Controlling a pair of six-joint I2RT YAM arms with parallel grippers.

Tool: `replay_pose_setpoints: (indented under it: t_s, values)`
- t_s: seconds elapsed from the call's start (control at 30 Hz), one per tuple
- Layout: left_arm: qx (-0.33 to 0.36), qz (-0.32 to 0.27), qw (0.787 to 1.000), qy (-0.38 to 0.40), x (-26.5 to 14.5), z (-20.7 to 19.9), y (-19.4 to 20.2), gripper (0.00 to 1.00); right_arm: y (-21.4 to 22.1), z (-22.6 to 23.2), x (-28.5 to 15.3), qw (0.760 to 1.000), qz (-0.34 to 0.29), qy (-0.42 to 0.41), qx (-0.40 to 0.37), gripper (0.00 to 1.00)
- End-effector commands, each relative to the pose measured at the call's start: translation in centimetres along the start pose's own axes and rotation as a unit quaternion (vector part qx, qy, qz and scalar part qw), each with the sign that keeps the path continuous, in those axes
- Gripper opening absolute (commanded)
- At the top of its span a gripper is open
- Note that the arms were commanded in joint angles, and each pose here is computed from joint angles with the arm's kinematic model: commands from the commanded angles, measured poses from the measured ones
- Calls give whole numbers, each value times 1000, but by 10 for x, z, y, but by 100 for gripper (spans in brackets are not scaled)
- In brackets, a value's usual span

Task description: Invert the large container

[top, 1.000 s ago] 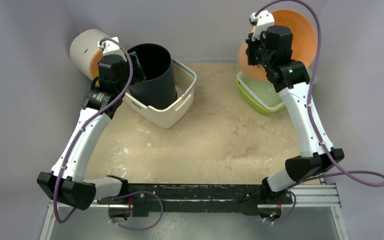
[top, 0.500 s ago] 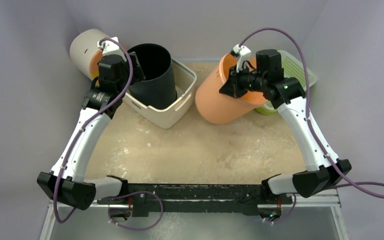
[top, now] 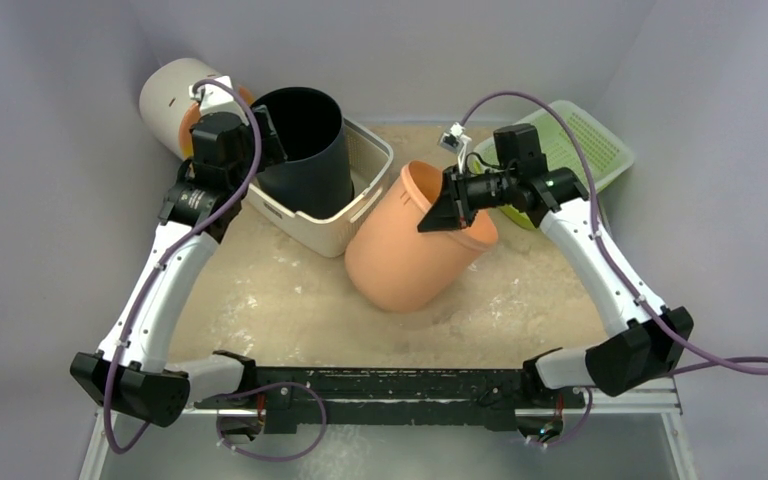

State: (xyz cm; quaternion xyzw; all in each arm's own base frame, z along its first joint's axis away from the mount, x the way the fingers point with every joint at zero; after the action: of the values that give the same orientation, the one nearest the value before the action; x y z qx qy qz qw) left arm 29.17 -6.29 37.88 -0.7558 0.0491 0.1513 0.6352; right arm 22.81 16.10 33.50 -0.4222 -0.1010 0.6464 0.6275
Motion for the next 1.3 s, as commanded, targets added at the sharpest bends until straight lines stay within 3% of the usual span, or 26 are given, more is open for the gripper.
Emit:
replay_pose_setpoints:
  t_s: [0.0,0.27,0.43,0.67,1.07,1.27]
  values:
    - [-7,-22,1000,-6,-12,4,-7,77,2,15,7,991,9,-137,2,0]
    - [-10,-25,1000,-9,-16,6,-8,77,33,14,23,958,57,-273,59,0]
    - [-8,-23,1000,-11,-17,7,-8,77,47,14,22,947,72,-305,77,0]
    - [-9,-23,1000,-10,-16,6,-9,77,79,-21,46,944,93,-288,127,0]
    - [2,-21,1000,-21,-21,11,-9,77,73,-77,81,970,120,-165,133,27]
    - [8,-18,1000,-24,-18,11,-6,77,73,-96,75,977,118,-106,144,29]
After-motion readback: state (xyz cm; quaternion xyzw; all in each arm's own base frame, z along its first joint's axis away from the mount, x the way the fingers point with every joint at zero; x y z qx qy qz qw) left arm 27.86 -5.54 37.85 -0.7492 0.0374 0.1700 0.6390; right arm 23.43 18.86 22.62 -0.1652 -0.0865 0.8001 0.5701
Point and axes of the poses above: each gripper's point midway between its finger pads, its own x axis out along the fingers, its own z axis along the line the jaws close on, y = z × x, the point moved 9 cm from there along -x, back along the fingers, and after that the axes turned 3 degrees about x, right-handed, at the moved point
